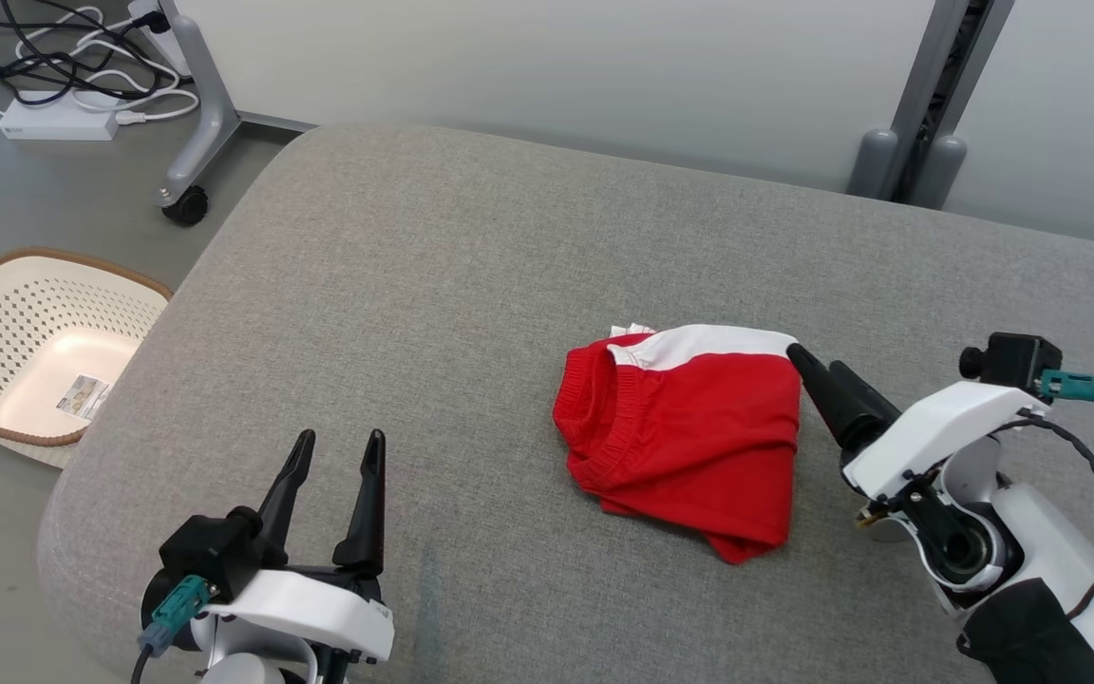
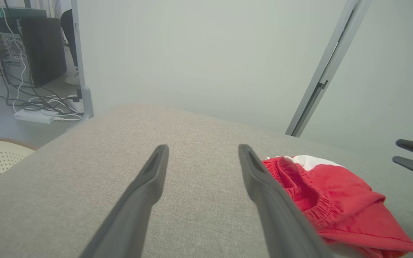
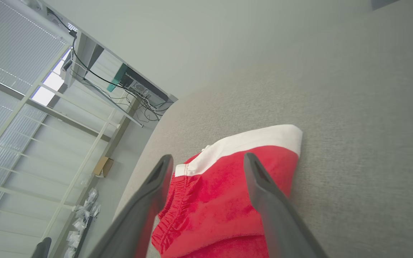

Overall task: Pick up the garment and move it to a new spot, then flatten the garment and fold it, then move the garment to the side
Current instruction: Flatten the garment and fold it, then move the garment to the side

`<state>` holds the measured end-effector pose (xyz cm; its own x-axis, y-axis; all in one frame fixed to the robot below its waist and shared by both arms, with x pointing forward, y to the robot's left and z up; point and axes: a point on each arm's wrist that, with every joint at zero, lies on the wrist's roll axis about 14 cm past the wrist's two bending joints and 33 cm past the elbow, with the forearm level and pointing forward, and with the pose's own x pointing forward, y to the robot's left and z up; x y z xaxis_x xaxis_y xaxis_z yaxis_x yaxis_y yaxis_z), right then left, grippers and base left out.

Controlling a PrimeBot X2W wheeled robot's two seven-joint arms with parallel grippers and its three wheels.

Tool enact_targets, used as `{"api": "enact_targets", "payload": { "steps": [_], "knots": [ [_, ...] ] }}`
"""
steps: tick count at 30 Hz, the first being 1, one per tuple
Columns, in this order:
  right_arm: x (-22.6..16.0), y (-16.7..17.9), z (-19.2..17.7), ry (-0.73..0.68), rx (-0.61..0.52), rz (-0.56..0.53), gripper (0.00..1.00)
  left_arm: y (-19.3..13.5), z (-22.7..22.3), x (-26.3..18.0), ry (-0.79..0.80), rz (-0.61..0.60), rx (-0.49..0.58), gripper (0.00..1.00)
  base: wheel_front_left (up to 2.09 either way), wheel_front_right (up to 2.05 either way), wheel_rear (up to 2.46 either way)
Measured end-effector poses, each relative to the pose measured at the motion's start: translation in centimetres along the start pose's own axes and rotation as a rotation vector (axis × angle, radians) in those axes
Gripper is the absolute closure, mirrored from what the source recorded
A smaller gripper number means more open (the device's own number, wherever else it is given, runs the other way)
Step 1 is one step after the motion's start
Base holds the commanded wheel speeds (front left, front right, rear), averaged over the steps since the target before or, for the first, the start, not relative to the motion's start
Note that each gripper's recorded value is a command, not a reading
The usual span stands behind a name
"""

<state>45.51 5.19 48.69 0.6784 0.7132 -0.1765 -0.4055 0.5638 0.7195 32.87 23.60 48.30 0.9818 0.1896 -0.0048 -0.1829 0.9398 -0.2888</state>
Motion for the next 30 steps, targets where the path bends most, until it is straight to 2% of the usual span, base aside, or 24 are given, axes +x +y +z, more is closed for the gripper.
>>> {"api": "enact_targets", "payload": {
  "steps": [4, 9, 21, 23, 28, 29, 30],
  "knots": [
    [-0.6, -2.1, 0.4, -0.008, -0.041, -0.055, 0.0, -0.2, -0.1, 0.1, 0.002, -0.006, 0.0, 0.0, 0.0, 0.0, 0.0],
    [-0.9, -5.1, -1.1, 0.044, -0.132, -0.142, 0.0, -0.3, -0.4, 0.1, 0.014, -0.008, 0.001, 0.0, 0.0, 0.0, 0.0],
    [1.3, -5.5, -6.2, 0.201, -0.05, -0.171, 0.0, 1.0, -0.8, -0.3, 0.031, 0.035, 0.013, 0.0, 0.0, 0.0, 0.0],
    [1.6, -4.9, -7.0, 0.221, -0.015, -0.158, 0.0, 1.2, -0.8, -0.3, 0.032, 0.041, 0.015, 0.0, 0.0, 0.0, 0.0],
    [1.8, -4.2, -8.1, 0.259, -0.009, -0.14, 0.0, 1.4, -0.8, -0.4, 0.032, 0.048, 0.016, 0.0, 0.0, 0.0, 0.0],
    [1.8, -4.2, -8.1, 0.26, -0.007, -0.14, 0.05, 1.4, -0.8, -0.4, 0.032, 0.048, 0.016, 0.0, 0.0, 0.0, 0.0],
    [1.8, -4.1, -8.1, 0.26, -0.008, -0.139, 0.46, 1.4, -0.7, -0.5, 0.031, 0.049, 0.016, 0.0, 0.0, 0.0, 0.0]
  ]
}}
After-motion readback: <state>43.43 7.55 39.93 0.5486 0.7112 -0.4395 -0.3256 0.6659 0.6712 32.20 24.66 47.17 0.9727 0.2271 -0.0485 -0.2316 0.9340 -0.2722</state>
